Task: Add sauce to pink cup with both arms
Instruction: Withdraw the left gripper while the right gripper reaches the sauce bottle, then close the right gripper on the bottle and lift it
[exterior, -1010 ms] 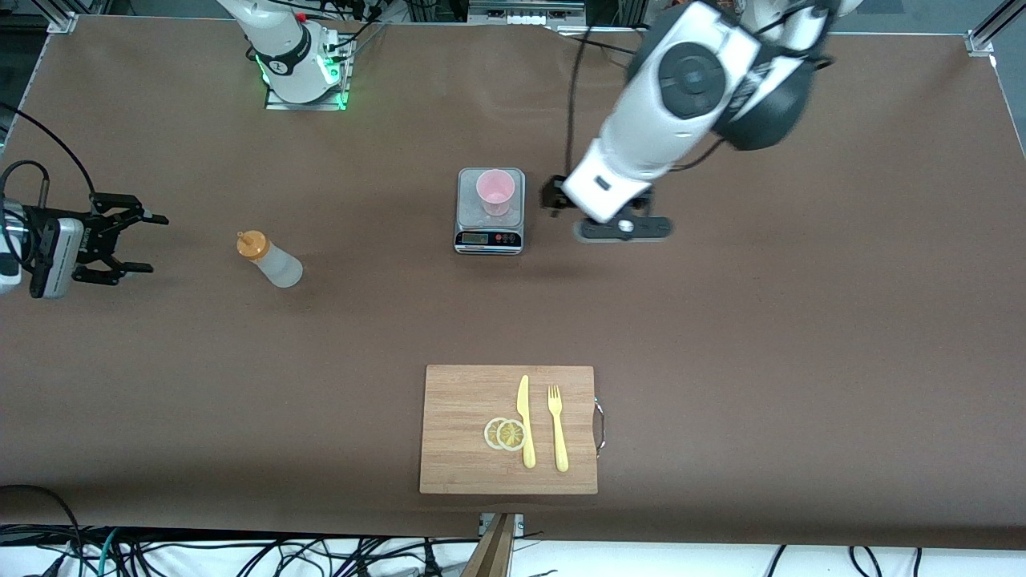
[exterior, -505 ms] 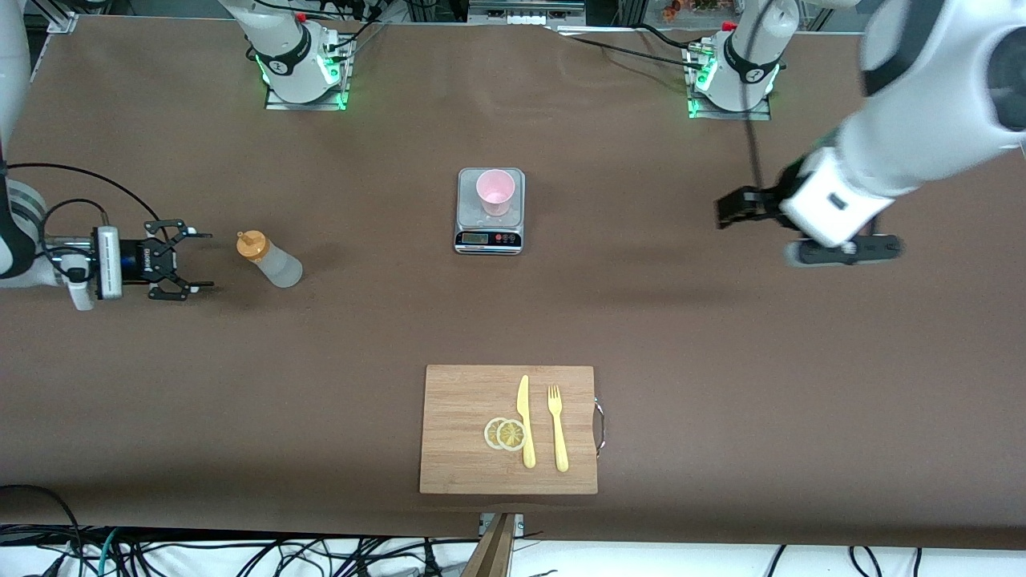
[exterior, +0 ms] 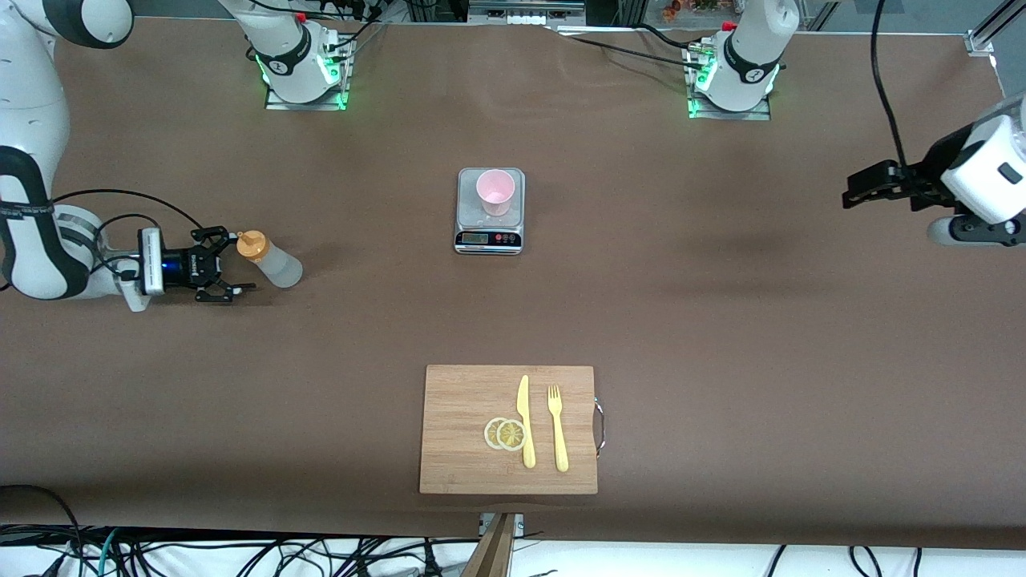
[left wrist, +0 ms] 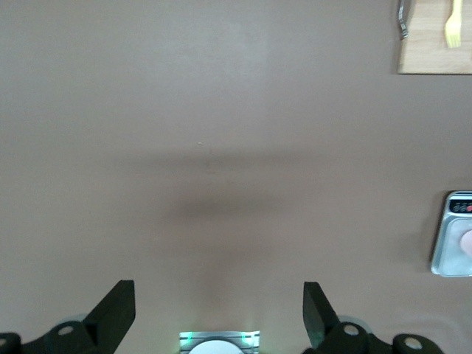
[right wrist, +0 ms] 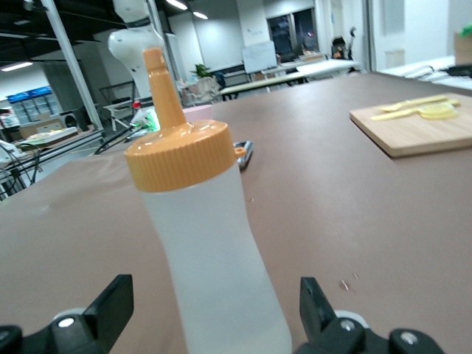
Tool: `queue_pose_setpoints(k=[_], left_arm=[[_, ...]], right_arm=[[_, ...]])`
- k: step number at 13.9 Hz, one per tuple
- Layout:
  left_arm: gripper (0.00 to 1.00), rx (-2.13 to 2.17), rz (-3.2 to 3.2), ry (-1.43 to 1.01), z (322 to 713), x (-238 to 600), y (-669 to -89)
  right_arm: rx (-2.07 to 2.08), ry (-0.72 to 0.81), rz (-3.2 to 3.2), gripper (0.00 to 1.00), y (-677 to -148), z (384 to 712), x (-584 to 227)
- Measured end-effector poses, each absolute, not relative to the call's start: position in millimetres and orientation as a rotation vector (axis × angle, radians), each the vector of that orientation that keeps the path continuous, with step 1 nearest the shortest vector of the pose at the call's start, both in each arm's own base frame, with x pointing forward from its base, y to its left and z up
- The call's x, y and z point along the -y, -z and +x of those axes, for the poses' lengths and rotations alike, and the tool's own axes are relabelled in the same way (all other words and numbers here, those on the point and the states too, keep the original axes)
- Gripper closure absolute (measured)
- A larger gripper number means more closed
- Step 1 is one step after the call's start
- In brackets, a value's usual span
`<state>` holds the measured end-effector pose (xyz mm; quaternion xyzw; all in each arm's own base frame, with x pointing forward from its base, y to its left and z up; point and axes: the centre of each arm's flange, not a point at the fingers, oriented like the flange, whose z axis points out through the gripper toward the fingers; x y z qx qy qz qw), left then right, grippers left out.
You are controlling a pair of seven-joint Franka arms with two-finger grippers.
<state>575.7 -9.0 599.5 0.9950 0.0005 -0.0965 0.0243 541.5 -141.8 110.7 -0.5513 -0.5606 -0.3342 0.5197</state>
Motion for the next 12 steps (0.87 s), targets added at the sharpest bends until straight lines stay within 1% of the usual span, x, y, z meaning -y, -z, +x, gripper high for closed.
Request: queue_pose_setpoints(k=[3,7,8,10,12], left_arm=[[0.0,0.048,3.066,0.325,575,-9,-594],[0.0,0.131,3.057,0.384,572,15,-583],[0.0,0.139,3.058,0.398,572,17,-581],[0.0,0.133,3.057,0.415,572,15,-578],[0.0,0.127,3.054,0.428,574,12,-573]], right_arm=[[1.346,0.811,-1.256,0.0,-101,544,115],[1.355,0.808,-1.206,0.0,-103,549,90],[1.356,0.802,-1.199,0.07,-103,550,86],[1.355,0.78,-1.192,0.34,-103,551,77],[1.37,0.757,-1.18,0.53,-104,553,69]])
